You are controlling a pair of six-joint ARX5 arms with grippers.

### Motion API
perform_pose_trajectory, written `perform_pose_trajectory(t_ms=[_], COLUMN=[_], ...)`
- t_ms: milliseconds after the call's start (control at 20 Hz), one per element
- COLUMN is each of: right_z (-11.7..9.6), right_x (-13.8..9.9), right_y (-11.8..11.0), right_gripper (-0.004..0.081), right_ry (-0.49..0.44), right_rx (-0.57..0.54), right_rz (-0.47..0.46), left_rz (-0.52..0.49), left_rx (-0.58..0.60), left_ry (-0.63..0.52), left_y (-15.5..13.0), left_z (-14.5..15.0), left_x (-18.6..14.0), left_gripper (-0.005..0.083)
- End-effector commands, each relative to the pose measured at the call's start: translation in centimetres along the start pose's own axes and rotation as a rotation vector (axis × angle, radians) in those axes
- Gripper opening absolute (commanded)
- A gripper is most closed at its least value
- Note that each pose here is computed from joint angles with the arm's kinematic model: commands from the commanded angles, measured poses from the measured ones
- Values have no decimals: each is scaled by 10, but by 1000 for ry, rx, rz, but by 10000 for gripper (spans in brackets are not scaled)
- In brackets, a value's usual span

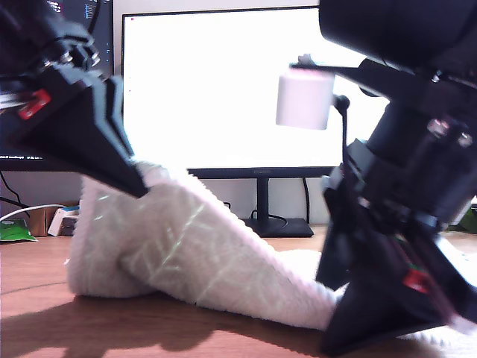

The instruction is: Fold the tea towel to a neat square and place it to the right

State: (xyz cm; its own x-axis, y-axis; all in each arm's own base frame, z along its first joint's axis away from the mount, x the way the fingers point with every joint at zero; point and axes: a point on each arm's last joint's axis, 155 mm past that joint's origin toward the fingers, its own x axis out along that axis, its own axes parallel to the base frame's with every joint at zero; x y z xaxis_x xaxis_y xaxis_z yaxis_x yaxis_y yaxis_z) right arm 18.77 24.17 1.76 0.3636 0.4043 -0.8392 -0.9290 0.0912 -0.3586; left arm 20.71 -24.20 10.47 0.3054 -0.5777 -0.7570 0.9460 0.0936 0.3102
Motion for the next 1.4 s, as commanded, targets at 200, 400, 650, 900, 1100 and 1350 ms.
perform_pose_trajectory(t_ms=[200, 400, 650, 900, 1100, 1350], right_z=[-21, -32, -35, -34, -32, -27], right_x=[1, -2, -9, -9, -9, -8], right_y=[7, 6, 6, 8, 10, 9], right_gripper=[463, 456, 351, 105, -13, -13], right_ry=[82, 134, 140, 135, 127, 101], right_rx=[-68, -119, -145, -145, -146, -143], right_rz=[14, 7, 8, 17, 27, 24], left_rz=[12, 14, 3, 2, -26, -98], left_rx=[26, 26, 52, 44, 19, 8], left_ry=[-18, -7, 13, 18, 7, -9], left_y=[3, 4, 1, 2, -3, -19], left_z=[4, 2, -4, -6, -6, -4], left_x=[-4, -4, -4, -5, -5, -6], left_gripper=[-24, -24, -24, -24, -24, 54])
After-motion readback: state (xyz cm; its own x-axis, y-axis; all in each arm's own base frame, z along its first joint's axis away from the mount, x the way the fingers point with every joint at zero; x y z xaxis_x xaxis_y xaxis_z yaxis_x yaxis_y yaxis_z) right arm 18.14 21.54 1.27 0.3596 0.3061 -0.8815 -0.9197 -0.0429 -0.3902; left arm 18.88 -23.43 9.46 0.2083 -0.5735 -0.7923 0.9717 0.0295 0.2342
